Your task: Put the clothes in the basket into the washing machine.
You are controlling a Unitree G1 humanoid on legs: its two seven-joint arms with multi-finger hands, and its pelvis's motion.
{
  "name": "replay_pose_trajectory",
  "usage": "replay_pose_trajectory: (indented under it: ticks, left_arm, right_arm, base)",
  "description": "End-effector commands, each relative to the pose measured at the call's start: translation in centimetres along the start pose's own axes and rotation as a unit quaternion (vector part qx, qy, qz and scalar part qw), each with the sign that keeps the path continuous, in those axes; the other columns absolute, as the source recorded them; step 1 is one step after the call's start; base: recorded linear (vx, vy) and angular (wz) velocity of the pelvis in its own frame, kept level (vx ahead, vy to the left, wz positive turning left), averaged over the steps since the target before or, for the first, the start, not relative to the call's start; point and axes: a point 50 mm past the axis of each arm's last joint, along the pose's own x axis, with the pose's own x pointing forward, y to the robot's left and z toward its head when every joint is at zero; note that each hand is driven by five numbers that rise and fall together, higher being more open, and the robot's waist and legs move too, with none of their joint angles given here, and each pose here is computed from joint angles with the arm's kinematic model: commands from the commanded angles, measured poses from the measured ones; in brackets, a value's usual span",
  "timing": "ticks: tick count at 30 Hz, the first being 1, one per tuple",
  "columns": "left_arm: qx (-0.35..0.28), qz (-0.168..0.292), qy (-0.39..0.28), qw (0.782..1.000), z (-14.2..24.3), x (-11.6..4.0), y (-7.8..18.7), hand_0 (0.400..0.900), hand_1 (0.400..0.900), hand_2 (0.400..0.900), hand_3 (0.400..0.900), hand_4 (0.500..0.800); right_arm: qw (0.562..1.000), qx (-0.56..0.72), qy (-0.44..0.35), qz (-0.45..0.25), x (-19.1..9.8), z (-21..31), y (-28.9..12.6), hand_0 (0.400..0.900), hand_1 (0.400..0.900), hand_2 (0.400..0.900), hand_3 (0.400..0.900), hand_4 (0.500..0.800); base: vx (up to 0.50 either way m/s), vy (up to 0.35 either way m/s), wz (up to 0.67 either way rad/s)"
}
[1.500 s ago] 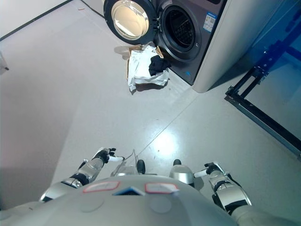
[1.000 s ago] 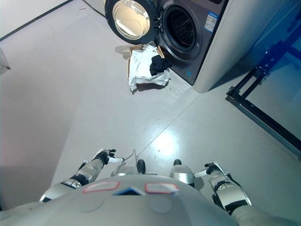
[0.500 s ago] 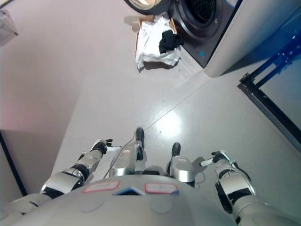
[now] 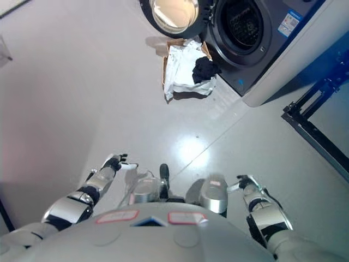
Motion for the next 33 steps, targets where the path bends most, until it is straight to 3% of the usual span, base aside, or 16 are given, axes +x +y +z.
replay_pose_trajectory:
  ticks: [1, 10, 16, 23, 33]
  left_arm:
    - [0.002, 0.029, 0.012, 1.0, -0.6, 0.1, 1.8, 0.9, 0.9, 0.9, 0.9, 0.8]
    - [0.017, -0.006, 0.018, 1.0, -1.0, 0.0, 0.1, 0.9, 0.9, 0.9, 0.9, 0.8]
    - [-0.003, -0.013, 0.011, 1.0, -0.9, -0.2, -1.0, 0.9, 0.9, 0.9, 0.9, 0.8]
    - [-0.009, 0.002, -0.018, 1.0, 0.3, -0.2, -0.8, 0.9, 0.9, 0.9, 0.9, 0.8]
    - [0.016, 0.0, 0.019, 1.0, -1.7, -0.3, -1.1, 0.9, 0.9, 0.9, 0.9, 0.8]
  right_arm:
    - [0.998, 0.032, 0.036, -0.031, 0.0, -2.0, -1.6, 0.9, 0.9, 0.9, 0.9, 0.8]
    - [0.997, 0.037, 0.06, -0.011, -0.2, -3.4, -0.4, 0.9, 0.9, 0.9, 0.9, 0.8]
    - [0.999, 0.007, 0.008, -0.035, 0.1, -1.0, -2.5, 0.9, 0.9, 0.9, 0.9, 0.8]
    - [0.994, -0.035, -0.073, -0.076, 0.0, 3.9, -5.1, 0.9, 0.9, 0.9, 0.9, 0.8]
    - [0.969, -0.155, -0.149, -0.124, -0.8, 9.0, -7.5, 0.9, 0.9, 0.9, 0.9, 0.8]
  base:
    - [0.461, 0.02, 0.43]
    - [0.57, -0.092, 0.5]
    - [0.432, -0.183, 0.22]
    - [0.266, -0.157, -0.12]
    - [0.333, 0.144, -0.35]
